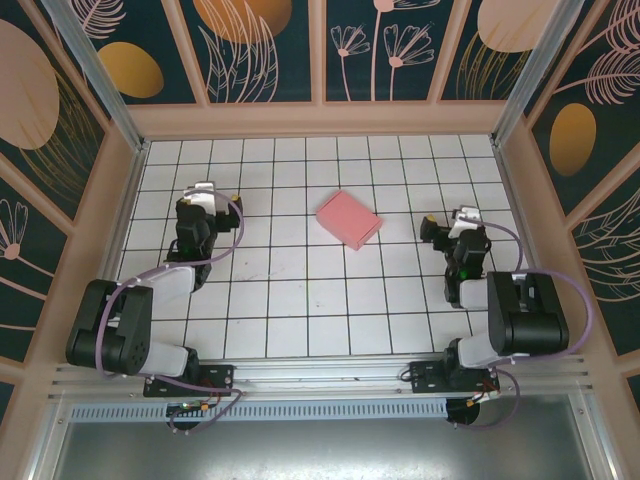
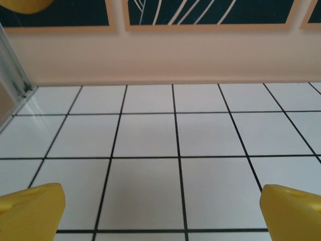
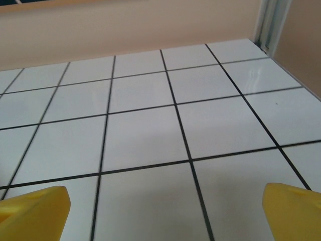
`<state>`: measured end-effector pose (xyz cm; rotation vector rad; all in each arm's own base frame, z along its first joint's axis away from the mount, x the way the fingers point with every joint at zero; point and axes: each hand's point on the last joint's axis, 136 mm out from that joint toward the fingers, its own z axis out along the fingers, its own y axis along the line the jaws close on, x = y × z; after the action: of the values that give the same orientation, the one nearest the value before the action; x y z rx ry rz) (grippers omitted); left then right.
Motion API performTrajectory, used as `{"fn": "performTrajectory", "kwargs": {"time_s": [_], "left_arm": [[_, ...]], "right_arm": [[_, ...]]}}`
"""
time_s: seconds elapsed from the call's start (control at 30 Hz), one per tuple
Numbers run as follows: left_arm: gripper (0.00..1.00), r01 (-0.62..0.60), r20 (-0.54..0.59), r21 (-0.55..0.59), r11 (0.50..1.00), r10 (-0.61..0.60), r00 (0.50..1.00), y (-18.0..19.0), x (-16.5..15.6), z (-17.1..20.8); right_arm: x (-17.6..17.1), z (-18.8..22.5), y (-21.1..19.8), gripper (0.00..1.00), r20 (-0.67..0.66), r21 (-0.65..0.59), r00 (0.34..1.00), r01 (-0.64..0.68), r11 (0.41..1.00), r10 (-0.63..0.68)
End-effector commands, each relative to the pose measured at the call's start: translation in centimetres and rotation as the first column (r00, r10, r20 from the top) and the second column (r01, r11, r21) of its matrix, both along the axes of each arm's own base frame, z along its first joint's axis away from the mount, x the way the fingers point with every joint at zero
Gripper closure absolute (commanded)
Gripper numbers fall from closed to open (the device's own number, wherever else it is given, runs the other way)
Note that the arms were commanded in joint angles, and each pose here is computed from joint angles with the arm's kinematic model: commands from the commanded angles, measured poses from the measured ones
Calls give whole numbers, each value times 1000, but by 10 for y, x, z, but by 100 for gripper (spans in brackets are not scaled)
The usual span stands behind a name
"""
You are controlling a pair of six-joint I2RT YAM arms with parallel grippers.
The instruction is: Fold the paper box
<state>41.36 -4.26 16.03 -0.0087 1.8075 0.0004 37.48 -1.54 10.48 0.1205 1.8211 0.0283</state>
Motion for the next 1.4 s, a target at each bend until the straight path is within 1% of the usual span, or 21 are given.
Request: {"fn": "performTrajectory", "kwargs": {"time_s": [0.0, 0.03, 0.13, 0.3, 0.4, 0.47, 0.5, 0.57, 0.63, 0.7, 0.73, 0.77, 0.83, 1.37], "left_arm": [[1, -49, 110, 66, 997, 41, 993, 15, 4, 21], [1, -67, 124, 72, 995, 58, 991, 18, 3, 23], [1, -95, 101, 71, 993, 88, 991, 26, 0, 19], [1, -149, 111, 78, 986, 140, 984, 38, -17, 14], [1, -144, 115, 61, 988, 137, 984, 39, -26, 7], [1, -160, 151, 47, 986, 152, 977, 43, -36, 6], [1, -160, 150, 35, 987, 153, 977, 46, -37, 3], [1, -124, 148, 6, 992, 121, 982, 48, -40, -6], [1, -143, 164, -22, 989, 145, 976, 56, -43, -12], [1, -149, 170, -33, 988, 153, 974, 59, -40, -22], [1, -152, 172, -53, 987, 159, 972, 62, -39, -19], [1, -166, 124, -57, 984, 172, 977, 66, -37, -27], [1, -171, 150, -62, 983, 179, 972, 68, -38, -23], [1, -172, 142, -61, 983, 179, 974, 68, -37, -25]], "right_arm": [[4, 21, 3, 1, 126, 47, 991, -43, 998, 36], [2, 21, 3, 1, 136, 47, 990, -42, 998, 35], [-2, 22, 3, 1, 154, 54, 987, -48, 997, 39], [-1, 22, 3, 1, 153, 55, 987, -49, 997, 41], [-1, 23, 2, 1, 154, 55, 987, -49, 997, 40], [-2, 22, 3, 1, 152, 56, 987, -49, 997, 40], [-2, 22, 4, 1, 152, 54, 987, -54, 997, 45], [-1, 21, 6, 1, 148, 47, 987, -66, 997, 58], [-1, 22, 6, 1, 149, 46, 987, -65, 997, 57], [-1, 21, 6, 1, 148, 46, 987, -65, 997, 58], [-1, 21, 6, 1, 147, 45, 987, -64, 997, 57], [0, 21, 6, 1, 147, 45, 988, -64, 997, 57], [0, 21, 6, 1, 146, 44, 988, -64, 997, 57], [1, 21, 7, 1, 142, 39, 989, -59, 998, 52]]}}
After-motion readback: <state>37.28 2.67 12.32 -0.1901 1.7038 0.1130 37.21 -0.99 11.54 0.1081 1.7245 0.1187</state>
